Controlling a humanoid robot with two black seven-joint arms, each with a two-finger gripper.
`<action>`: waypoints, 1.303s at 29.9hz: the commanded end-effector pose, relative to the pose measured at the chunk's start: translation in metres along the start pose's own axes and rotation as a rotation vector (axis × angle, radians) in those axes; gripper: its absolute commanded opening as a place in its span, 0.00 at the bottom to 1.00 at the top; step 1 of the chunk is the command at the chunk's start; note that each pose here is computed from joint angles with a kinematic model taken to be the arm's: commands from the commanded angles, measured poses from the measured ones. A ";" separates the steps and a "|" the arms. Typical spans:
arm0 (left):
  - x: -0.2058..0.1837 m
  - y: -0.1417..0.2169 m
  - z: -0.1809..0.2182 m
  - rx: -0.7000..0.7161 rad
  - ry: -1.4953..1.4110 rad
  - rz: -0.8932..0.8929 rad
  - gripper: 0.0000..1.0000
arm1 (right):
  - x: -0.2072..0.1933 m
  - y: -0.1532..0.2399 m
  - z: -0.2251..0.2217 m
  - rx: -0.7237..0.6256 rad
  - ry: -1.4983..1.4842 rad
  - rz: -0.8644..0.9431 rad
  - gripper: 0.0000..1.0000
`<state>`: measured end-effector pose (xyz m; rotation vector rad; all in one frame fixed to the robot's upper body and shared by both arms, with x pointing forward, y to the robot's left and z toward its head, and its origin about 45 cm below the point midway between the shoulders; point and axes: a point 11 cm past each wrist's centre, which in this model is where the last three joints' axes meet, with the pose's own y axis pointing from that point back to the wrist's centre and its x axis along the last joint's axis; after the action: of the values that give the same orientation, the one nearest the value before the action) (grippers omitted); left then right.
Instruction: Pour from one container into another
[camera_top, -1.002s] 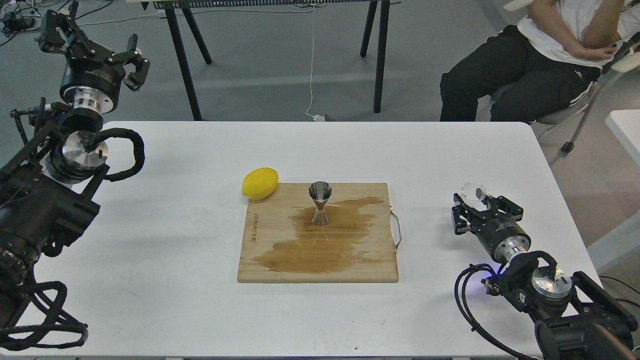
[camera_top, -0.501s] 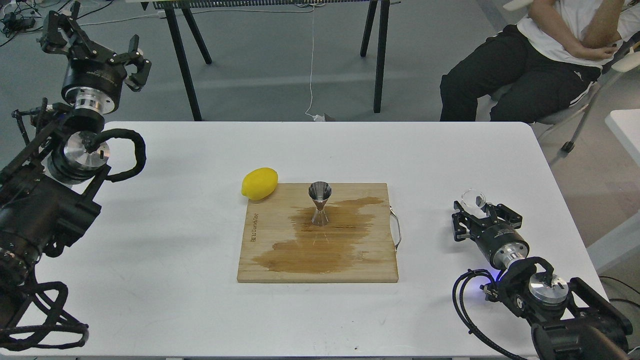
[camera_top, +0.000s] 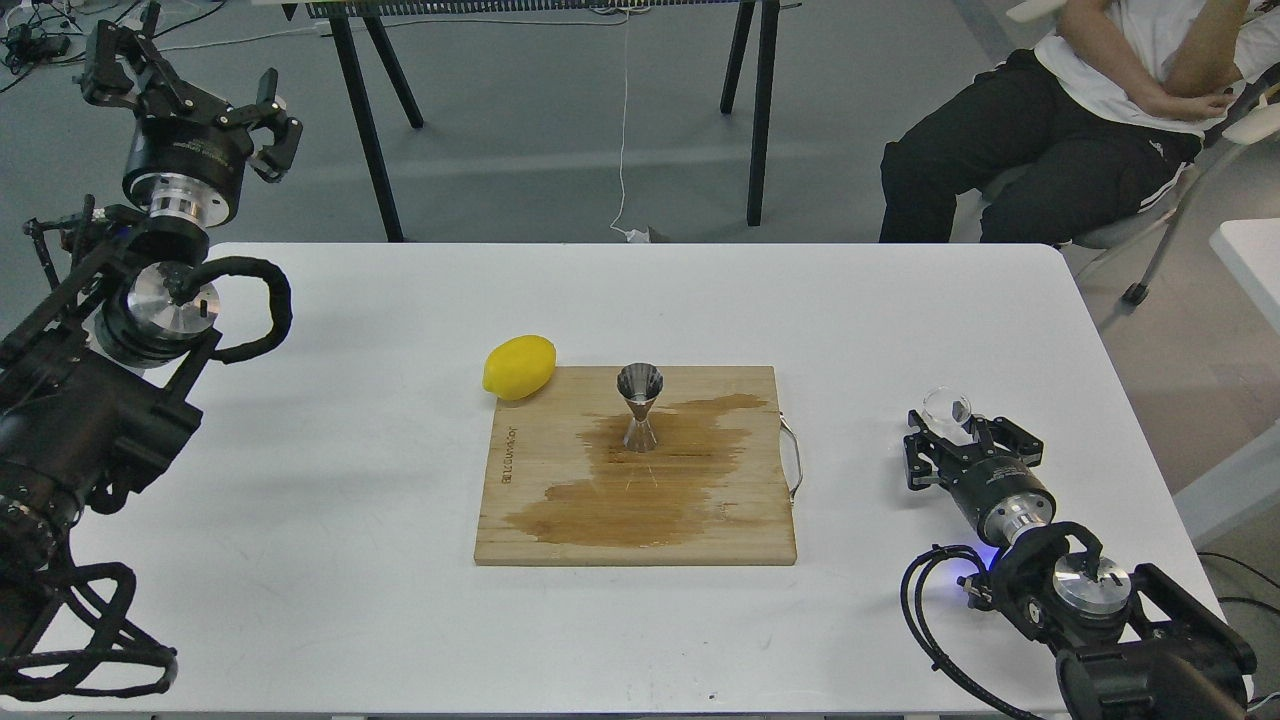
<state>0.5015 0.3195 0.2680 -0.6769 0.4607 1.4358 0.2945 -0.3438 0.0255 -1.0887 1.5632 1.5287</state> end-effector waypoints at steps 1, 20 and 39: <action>0.000 0.000 0.000 0.001 0.001 0.000 1.00 | 0.000 0.000 0.000 -0.001 0.001 0.000 0.42; 0.001 0.000 0.001 -0.002 0.000 0.002 1.00 | 0.001 -0.001 0.003 0.005 -0.011 -0.001 0.99; 0.004 0.001 0.006 -0.004 -0.010 -0.004 1.00 | -0.182 -0.022 -0.059 0.009 0.393 -0.490 0.99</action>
<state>0.5010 0.3278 0.2716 -0.6774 0.4471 1.4428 0.3739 -0.3633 0.1458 -1.5933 1.3732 1.1388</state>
